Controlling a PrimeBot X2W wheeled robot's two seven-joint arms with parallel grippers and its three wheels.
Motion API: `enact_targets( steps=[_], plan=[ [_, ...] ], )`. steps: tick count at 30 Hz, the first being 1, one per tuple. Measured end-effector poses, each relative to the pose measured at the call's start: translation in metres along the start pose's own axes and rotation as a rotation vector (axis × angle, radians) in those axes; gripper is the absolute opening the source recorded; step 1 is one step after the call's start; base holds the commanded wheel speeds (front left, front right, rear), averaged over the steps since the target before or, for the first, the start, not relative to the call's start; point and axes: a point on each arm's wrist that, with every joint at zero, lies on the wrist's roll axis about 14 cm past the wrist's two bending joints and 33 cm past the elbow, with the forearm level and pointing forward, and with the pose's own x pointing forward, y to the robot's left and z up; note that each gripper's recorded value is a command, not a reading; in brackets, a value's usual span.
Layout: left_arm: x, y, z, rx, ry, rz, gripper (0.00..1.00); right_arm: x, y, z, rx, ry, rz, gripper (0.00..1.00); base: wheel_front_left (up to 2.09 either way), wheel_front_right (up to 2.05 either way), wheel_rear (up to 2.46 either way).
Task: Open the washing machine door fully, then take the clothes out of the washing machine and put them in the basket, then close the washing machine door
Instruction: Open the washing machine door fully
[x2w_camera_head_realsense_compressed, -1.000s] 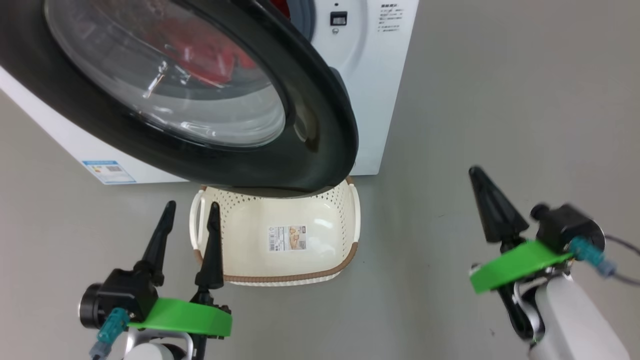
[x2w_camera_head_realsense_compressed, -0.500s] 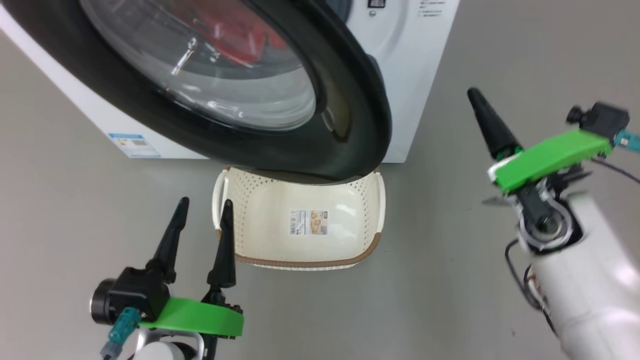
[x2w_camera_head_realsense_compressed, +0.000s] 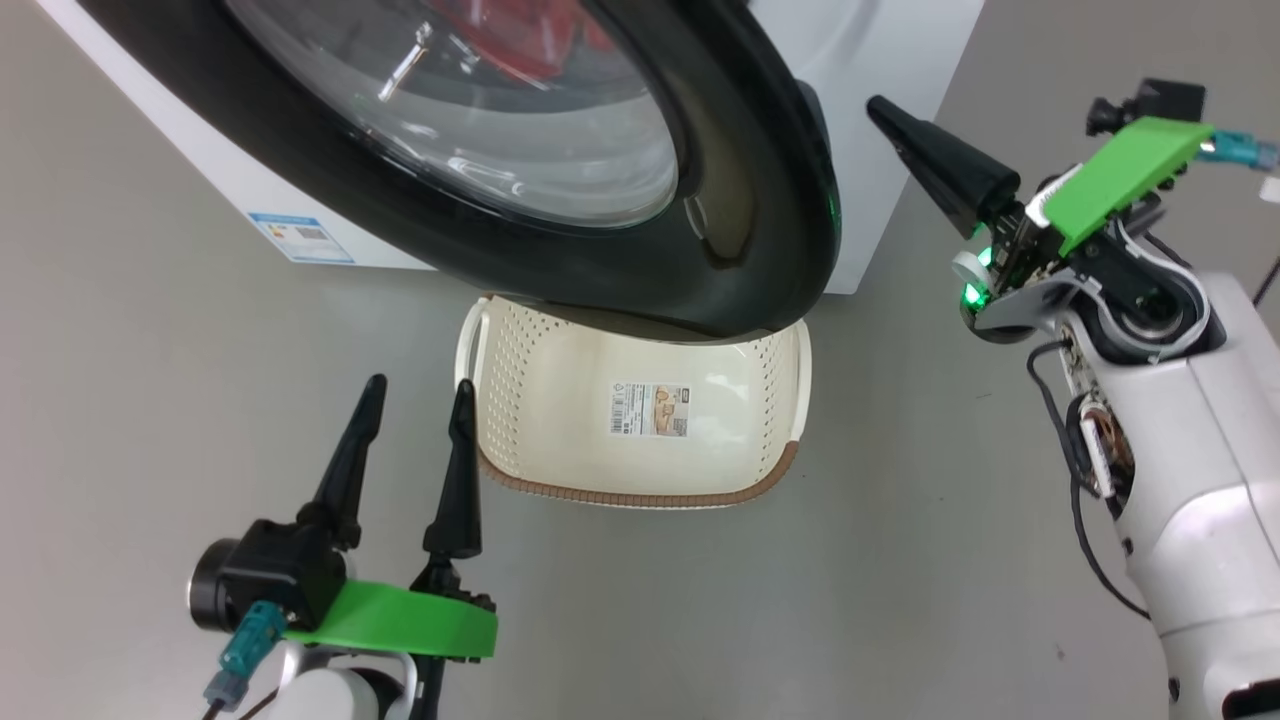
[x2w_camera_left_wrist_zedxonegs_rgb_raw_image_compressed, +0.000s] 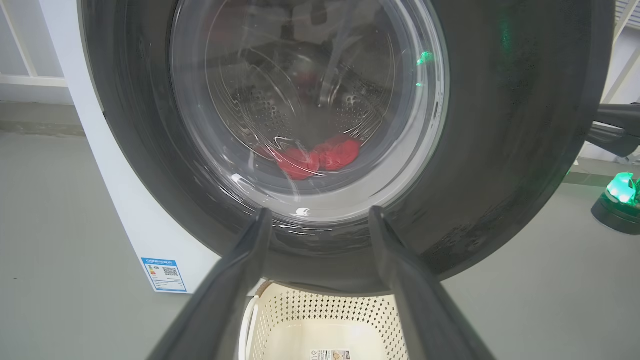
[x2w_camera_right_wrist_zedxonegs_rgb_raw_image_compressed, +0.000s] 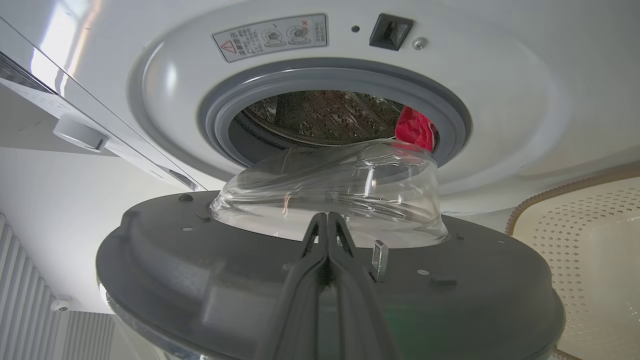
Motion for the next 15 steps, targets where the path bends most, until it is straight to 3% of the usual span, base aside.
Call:
enact_targets(
  steps=[9, 15],
  plan=[
    [0.004, 0.002, -0.002, -0.001, 0.003, 0.003, 1.0, 0.018, 0.006, -0.031, 0.046, 0.241, 0.02, 0.0, 0.0, 0.0, 0.0],
    [0.004, 0.004, -0.004, 0.0, 0.009, 0.011, 1.0, 0.021, 0.008, -0.036, 0.038, 0.302, 0.025, 0.0, 0.0, 0.0, 0.0]
  ],
)
